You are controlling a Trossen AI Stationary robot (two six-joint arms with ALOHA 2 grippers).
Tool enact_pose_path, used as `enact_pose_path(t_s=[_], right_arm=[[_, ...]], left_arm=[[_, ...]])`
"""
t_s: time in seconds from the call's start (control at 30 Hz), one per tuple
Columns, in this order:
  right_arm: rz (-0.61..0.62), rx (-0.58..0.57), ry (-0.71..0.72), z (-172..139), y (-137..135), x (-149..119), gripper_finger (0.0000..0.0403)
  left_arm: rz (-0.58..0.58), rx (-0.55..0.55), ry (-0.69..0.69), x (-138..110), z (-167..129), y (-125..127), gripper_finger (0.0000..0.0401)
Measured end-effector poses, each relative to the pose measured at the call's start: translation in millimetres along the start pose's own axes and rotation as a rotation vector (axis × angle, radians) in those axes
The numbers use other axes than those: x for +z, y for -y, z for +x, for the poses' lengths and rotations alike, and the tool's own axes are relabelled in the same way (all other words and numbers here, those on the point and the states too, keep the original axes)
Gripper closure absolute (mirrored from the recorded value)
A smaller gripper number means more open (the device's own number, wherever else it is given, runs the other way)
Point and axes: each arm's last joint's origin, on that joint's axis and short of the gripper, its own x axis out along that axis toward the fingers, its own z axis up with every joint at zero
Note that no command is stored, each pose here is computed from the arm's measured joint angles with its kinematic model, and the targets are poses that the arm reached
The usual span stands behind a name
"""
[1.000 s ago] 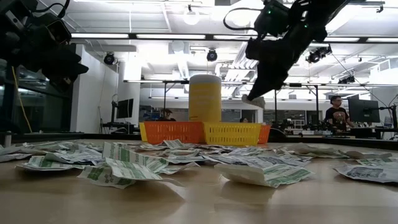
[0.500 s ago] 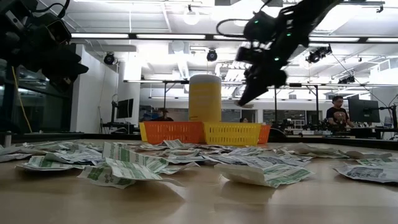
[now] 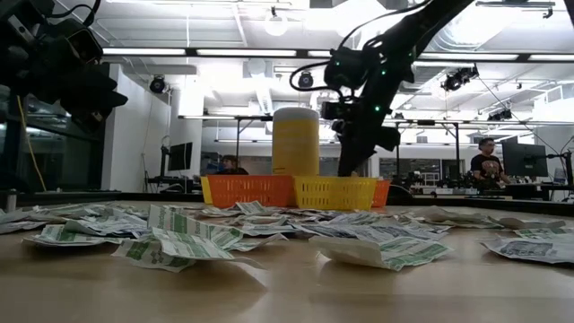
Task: Pick & Place First Aid Supplies
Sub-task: Put the black towelette pack into the bottom yellow basket, then put the blue alcohol pad into the top yellow basket
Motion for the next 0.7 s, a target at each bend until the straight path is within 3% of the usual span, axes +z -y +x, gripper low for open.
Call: enact_pose_path(t_s=[0.17, 0.37, 0.5, 0.7], right_arm=[[0.057, 0.006, -0.002, 1.3, -0.5, -0.5, 0.0313], [0.326, -0.022, -0.05, -13.3, -5.0, -2.1, 0.0262], [0.452, 0.013, -0.112, -32.0, -15.0, -6.4, 0.0248], [0.459, 0.127, -0.209, -57.8, -35.4, -18.3, 0.0249]], left_arm=[[0.0, 0.0, 0.0, 0.0, 0.0, 0.0, 0.0274], [0.0, 0.0, 0.0, 0.0, 0.0, 0.0, 0.0274], [0.0, 0.0, 0.0, 0.0, 0.0, 0.0, 0.0274], [0.0, 0.0, 0.0, 0.0, 0.0, 0.0, 0.0274]])
